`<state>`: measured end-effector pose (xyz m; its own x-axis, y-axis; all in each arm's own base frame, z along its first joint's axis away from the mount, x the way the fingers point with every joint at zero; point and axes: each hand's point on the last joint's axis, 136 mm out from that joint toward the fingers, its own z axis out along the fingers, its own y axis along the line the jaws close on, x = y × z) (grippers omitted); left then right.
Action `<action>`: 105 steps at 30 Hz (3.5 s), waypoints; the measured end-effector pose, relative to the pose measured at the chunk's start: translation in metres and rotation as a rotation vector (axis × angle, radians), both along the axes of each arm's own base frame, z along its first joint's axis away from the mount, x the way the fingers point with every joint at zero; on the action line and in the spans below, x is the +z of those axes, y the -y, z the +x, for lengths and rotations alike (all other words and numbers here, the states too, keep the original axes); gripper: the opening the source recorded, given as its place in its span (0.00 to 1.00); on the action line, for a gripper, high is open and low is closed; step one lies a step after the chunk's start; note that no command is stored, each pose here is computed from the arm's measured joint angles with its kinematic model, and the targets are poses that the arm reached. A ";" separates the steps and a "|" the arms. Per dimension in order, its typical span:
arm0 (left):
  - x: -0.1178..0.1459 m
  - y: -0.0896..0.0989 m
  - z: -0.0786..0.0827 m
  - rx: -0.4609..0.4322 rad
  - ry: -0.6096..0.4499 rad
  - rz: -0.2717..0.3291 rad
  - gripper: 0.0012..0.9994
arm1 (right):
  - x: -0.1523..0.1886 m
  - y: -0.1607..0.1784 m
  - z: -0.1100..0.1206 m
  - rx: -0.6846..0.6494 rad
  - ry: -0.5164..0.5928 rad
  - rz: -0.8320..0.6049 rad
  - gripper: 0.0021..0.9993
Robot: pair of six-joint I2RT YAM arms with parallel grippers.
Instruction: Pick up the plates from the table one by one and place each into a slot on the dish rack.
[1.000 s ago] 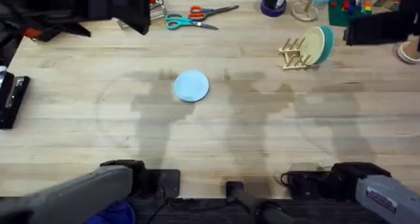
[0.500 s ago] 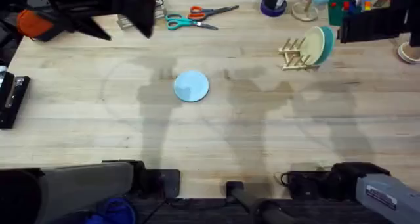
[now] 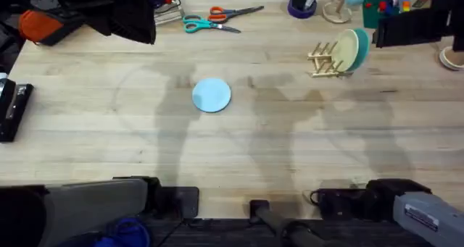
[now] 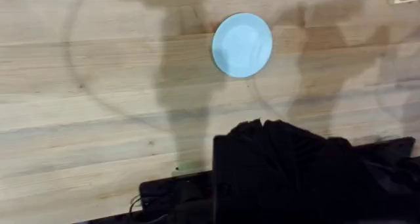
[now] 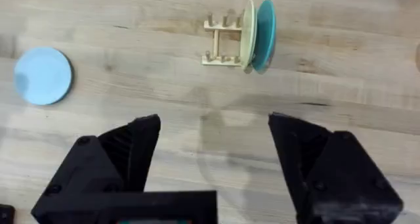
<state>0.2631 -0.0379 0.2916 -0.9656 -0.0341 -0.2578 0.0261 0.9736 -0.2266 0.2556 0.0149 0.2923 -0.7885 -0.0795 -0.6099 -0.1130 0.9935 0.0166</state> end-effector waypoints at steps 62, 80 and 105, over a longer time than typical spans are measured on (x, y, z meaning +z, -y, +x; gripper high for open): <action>-0.195 0.024 0.045 -0.056 -0.194 -0.571 0.04 | -0.001 0.000 -0.001 0.000 -0.004 0.000 0.99; -0.261 0.033 0.036 -0.018 -0.281 -0.679 0.04 | -0.001 0.000 -0.001 0.000 -0.006 0.000 1.00; -0.261 0.033 0.036 -0.023 -0.273 -0.683 0.04 | -0.001 0.000 -0.001 0.000 -0.006 0.000 1.00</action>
<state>0.2991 -0.0710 0.0305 -0.9947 -0.0803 0.0638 -0.0998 0.6134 -0.7835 0.2544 0.0149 0.2914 -0.7924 -0.0795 -0.6048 -0.1129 0.9935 0.0173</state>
